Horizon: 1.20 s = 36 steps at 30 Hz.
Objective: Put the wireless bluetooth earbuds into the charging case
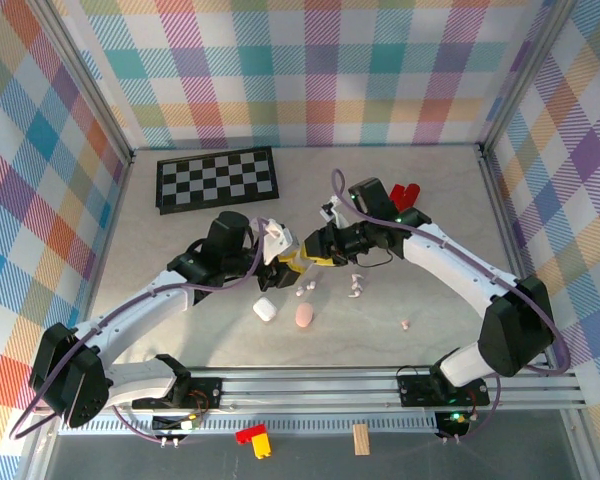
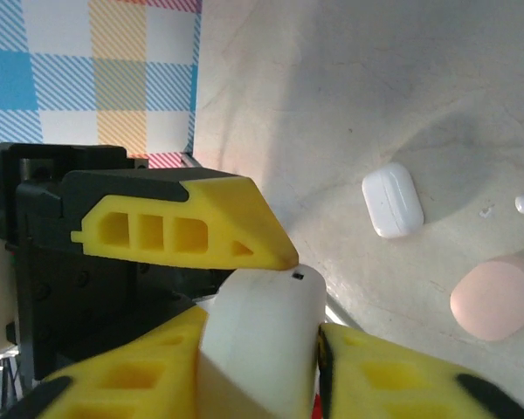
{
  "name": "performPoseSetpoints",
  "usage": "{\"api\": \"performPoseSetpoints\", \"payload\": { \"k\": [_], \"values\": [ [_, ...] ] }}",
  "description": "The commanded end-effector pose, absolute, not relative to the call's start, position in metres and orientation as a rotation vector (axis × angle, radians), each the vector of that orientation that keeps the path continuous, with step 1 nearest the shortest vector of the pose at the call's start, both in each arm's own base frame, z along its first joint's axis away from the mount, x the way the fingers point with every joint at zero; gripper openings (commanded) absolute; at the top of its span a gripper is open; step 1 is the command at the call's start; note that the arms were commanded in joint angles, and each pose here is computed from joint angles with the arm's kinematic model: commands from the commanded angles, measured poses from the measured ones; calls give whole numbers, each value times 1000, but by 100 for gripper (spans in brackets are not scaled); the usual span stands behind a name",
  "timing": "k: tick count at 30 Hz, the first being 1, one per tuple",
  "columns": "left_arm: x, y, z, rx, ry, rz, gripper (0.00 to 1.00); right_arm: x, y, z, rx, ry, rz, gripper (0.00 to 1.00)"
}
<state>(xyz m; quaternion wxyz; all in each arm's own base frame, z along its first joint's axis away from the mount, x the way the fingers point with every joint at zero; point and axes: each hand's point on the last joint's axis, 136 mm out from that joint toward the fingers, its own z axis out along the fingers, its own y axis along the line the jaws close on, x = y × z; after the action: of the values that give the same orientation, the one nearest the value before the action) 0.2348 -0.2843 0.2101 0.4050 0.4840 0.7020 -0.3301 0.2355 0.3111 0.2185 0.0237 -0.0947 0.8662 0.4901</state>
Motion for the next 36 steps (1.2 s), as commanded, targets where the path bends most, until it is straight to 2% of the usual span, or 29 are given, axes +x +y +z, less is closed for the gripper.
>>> {"api": "performPoseSetpoints", "payload": {
  "k": [1, 3, 4, 11, 20, 33, 36],
  "values": [
    [235, -290, 223, 1247, 1718, -828, 41, 232, 312, 222, -295, 2693, 1527, 29],
    [235, -291, 224, 1242, 1711, -826, 44, 233, 309, 223, -278, 2689, 1510, 27],
    [237, -291, 225, 1231, 1706, -823, 49, 234, 309, 225, -269, 2679, 1509, 26],
    [247, -290, 260, 1022, 1538, -842, 90, 244, 297, 258, -204, 2487, 1639, 25],
    [255, -288, 306, 785, 1275, -944, 90, 250, 272, 303, -106, 2202, 1924, 28],
    [238, -318, 339, 925, 1015, -1110, 84, 247, 262, 347, -67, 1956, 2189, 25],
    [242, -323, 343, 920, 992, -1123, 78, 248, 262, 348, -57, 1942, 2205, 25]
  ]
}}
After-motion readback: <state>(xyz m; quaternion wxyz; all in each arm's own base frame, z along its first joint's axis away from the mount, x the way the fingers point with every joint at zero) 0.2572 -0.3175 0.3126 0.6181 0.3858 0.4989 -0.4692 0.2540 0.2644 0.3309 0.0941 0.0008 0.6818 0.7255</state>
